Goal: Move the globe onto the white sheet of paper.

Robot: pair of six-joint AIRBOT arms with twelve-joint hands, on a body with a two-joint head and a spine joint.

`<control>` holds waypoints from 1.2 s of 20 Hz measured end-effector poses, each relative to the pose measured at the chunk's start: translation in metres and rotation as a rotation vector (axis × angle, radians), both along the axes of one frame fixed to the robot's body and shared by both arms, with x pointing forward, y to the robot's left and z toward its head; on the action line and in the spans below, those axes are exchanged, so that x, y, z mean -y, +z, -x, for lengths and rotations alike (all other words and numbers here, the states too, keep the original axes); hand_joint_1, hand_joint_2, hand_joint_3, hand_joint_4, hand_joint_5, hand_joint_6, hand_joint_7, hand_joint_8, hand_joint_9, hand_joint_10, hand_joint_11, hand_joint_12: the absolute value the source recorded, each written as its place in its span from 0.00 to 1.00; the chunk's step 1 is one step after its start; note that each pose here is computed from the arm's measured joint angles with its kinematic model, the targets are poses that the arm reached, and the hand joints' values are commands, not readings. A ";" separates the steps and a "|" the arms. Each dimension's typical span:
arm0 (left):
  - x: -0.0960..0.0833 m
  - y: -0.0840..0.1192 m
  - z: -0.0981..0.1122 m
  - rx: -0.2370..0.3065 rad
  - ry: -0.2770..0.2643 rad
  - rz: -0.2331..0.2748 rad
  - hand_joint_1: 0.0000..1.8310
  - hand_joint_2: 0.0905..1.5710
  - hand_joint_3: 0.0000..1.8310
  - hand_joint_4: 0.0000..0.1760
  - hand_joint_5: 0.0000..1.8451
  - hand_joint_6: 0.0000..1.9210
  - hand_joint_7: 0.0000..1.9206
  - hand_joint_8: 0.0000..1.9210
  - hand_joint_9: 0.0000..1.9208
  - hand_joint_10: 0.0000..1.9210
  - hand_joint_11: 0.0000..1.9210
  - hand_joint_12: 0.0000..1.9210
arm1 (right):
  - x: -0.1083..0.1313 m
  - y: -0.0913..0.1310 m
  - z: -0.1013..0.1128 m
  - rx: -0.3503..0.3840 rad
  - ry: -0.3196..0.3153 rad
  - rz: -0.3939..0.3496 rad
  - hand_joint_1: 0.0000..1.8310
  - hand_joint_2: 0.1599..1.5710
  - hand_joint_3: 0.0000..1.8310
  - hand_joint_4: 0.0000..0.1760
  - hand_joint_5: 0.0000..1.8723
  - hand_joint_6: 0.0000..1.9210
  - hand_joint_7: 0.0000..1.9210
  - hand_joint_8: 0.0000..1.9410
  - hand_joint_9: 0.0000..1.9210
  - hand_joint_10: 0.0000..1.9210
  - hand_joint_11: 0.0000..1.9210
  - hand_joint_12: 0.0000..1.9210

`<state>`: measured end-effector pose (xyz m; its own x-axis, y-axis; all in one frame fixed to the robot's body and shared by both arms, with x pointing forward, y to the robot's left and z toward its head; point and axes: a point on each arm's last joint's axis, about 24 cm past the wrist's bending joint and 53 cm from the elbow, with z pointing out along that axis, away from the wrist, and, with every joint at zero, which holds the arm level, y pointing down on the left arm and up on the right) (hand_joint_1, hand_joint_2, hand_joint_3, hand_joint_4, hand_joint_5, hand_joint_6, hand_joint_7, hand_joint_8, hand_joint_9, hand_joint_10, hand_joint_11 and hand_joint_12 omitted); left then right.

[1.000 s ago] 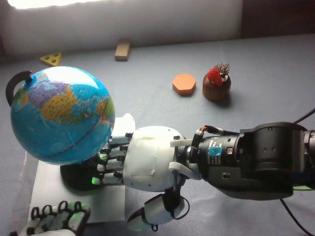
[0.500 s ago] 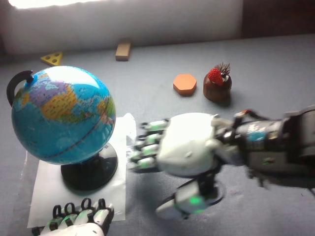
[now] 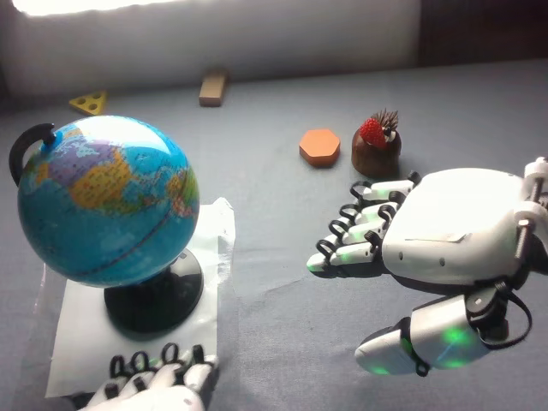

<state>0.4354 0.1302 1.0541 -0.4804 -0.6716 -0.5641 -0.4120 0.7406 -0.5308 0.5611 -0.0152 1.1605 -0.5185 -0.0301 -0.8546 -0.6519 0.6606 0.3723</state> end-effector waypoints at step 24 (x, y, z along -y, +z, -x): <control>0.028 0.053 -0.012 -0.055 -0.013 -0.022 0.09 0.90 0.00 0.00 0.43 0.67 0.44 0.78 0.41 0.93 0.33 1.00 | 0.069 0.027 0.009 -0.009 -0.610 -0.123 0.17 0.84 0.01 0.00 0.46 0.79 0.50 0.82 0.46 0.99 0.42 1.00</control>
<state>0.4470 0.1024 1.1075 -0.5196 -0.6532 -0.5508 -0.4306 0.7570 -0.4915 0.5523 -0.0838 1.1875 -0.4184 0.3721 -0.8285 -0.1674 0.8650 0.4730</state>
